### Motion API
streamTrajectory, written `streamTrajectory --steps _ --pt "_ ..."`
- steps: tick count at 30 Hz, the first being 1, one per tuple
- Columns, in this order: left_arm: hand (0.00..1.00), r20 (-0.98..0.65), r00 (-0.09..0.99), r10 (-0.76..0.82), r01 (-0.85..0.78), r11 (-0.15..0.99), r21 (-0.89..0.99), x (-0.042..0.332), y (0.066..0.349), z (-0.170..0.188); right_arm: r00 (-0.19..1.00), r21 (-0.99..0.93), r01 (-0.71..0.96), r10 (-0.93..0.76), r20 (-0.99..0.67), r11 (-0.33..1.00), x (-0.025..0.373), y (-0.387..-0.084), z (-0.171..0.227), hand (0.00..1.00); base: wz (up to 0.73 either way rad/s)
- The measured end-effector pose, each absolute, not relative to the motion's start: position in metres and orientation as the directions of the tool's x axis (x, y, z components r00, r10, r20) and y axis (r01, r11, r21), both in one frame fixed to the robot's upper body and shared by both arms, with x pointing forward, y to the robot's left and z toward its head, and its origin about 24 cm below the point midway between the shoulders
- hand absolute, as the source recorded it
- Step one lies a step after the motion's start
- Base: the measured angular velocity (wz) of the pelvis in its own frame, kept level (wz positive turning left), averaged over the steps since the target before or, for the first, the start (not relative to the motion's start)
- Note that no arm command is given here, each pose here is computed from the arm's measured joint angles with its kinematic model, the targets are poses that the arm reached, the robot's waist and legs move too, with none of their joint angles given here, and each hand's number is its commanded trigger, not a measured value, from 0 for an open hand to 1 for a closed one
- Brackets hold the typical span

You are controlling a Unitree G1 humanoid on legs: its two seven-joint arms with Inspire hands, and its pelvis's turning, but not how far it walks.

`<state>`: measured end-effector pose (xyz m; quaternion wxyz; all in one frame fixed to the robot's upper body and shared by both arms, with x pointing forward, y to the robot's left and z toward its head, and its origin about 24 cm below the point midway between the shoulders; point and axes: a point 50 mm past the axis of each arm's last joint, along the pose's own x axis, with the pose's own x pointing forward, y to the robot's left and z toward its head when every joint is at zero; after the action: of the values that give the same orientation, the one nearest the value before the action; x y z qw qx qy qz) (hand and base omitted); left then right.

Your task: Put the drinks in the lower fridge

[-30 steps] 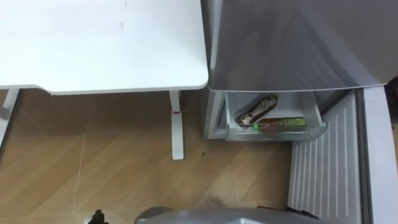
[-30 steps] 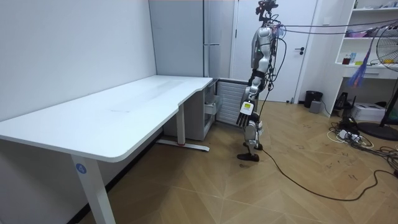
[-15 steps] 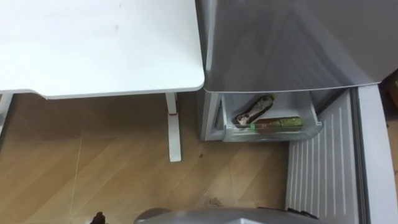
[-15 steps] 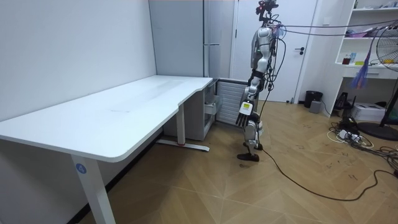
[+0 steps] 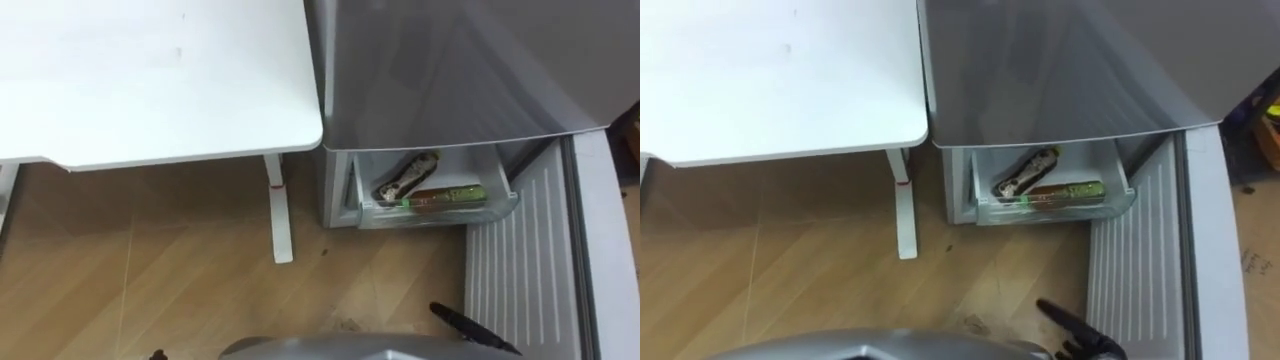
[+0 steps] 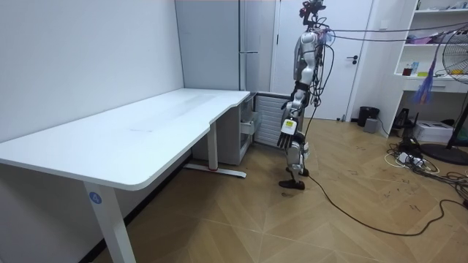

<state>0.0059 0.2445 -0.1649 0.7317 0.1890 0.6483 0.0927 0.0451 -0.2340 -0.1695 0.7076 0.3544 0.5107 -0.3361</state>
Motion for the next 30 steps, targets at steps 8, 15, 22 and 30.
streamTrajectory --steps 8,15,22,30 --pt "0.0 -0.91 0.253 0.329 0.109 0.925 0.365 0.051 0.235 -0.165 0.445 0.412 0.888 -0.161 -0.881 0.204 0.121 -0.238 -0.154 0.0 0.2" --pt "0.0 -0.893 0.342 0.294 0.052 0.943 0.33 0.083 0.228 -0.162 0.528 0.51 0.848 -0.155 -0.835 0.141 0.159 -0.235 -0.142 0.0 0.05" --pt "0.0 -0.881 0.381 0.282 0.068 0.941 0.33 0.103 0.23 -0.159 0.641 0.652 0.758 -0.207 -0.739 0.018 0.209 -0.247 -0.115 0.0 0.0" --pt "0.0 -0.867 0.369 0.336 0.104 0.912 0.398 0.103 0.241 -0.157 0.732 0.761 0.649 -0.278 -0.622 0.006 0.246 -0.271 -0.082 0.0 0.12"
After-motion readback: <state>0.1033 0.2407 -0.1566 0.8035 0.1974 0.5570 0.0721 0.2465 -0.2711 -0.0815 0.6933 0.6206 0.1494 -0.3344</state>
